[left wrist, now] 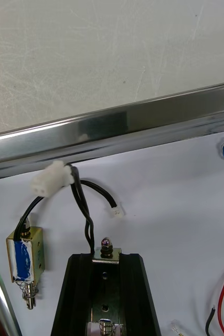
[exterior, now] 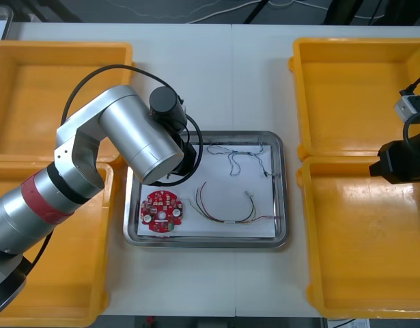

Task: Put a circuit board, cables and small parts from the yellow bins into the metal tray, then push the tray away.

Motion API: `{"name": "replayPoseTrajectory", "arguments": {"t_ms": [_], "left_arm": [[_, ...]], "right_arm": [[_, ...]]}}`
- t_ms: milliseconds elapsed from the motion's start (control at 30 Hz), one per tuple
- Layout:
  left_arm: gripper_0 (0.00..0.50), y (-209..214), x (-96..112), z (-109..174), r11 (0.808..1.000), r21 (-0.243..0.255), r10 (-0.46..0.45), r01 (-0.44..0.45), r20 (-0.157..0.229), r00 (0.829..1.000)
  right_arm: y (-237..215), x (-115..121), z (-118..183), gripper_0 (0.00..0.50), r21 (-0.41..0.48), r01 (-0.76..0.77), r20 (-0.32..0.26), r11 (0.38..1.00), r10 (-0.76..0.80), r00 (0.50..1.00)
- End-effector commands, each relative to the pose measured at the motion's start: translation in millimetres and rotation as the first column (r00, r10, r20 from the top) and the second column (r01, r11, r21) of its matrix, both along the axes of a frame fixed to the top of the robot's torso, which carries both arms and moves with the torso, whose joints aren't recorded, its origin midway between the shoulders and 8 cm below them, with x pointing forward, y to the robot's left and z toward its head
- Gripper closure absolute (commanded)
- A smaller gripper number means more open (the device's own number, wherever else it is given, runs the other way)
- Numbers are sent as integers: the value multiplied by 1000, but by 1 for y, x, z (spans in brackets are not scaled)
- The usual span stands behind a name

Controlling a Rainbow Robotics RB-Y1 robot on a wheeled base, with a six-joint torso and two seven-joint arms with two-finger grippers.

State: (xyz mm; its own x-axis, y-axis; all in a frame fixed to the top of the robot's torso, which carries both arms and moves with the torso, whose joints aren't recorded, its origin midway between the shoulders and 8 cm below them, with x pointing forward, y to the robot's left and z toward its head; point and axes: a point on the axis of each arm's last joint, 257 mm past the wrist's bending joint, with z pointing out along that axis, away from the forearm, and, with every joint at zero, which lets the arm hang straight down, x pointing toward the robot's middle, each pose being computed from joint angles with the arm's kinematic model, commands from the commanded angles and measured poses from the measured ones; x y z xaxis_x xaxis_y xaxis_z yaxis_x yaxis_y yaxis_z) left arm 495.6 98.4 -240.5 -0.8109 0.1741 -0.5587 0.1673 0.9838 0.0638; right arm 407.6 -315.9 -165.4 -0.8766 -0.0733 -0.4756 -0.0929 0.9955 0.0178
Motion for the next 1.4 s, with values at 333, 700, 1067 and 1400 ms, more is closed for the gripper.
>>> {"name": "replayPoseTrajectory", "arguments": {"t_ms": [333,700,1067,1400], "left_arm": [[500,-17,6,14,998,-43,42,-41,22,999],[500,-15,10,10,998,-44,44,-43,23,999],[63,-18,11,15,998,-53,41,-39,40,998],[20,-14,-5,53,993,-110,39,-37,11,999]], "right_arm": [[3,-3,10,0,20,13,32,1000,-14,999],[17,-6,9,0,19,-25,31,1000,25,999],[24,-8,15,0,8,-51,54,999,51,997],[32,-10,15,0,-2,-82,56,997,82,995]]}}
